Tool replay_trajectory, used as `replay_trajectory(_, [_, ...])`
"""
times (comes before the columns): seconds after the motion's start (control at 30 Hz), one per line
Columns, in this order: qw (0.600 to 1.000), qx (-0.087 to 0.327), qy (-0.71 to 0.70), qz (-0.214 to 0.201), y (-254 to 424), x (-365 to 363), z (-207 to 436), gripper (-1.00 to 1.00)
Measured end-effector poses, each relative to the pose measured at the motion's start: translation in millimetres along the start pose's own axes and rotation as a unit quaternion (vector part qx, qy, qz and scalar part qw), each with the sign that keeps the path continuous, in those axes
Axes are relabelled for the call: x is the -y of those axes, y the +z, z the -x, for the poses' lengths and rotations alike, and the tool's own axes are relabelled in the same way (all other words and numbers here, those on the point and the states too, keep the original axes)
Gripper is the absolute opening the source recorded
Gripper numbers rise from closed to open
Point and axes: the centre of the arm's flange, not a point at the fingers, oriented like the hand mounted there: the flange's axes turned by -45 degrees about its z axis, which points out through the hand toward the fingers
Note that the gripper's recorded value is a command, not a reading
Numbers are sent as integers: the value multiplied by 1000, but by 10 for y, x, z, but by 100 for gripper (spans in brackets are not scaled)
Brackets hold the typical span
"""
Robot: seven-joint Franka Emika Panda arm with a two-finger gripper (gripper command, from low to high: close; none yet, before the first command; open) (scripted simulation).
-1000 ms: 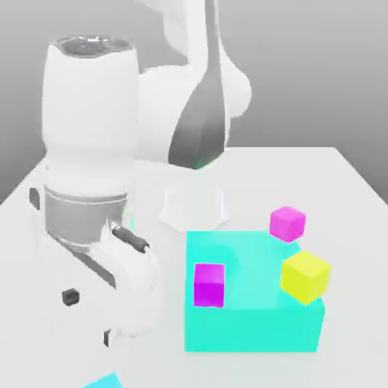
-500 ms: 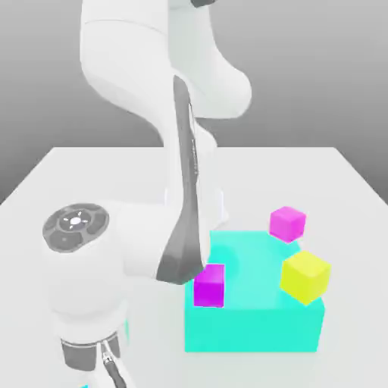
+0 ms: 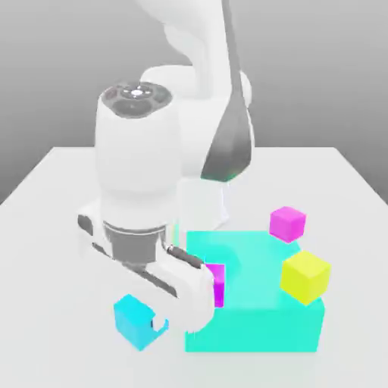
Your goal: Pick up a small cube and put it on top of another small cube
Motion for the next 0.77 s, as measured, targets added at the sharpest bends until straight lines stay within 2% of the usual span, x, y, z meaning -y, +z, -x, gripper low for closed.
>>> replay_trajectory(0.3, [980,1,-199,-23,-568,104,888,-100])
replay_trajectory(0.47, [975,0,-219,-27,-51,139,980,-100])
replay_trajectory(0.5, [975,0,-220,-27,13,140,987,100])
replay_trajectory(0.77, [975,0,-220,-26,-98,137,980,100])
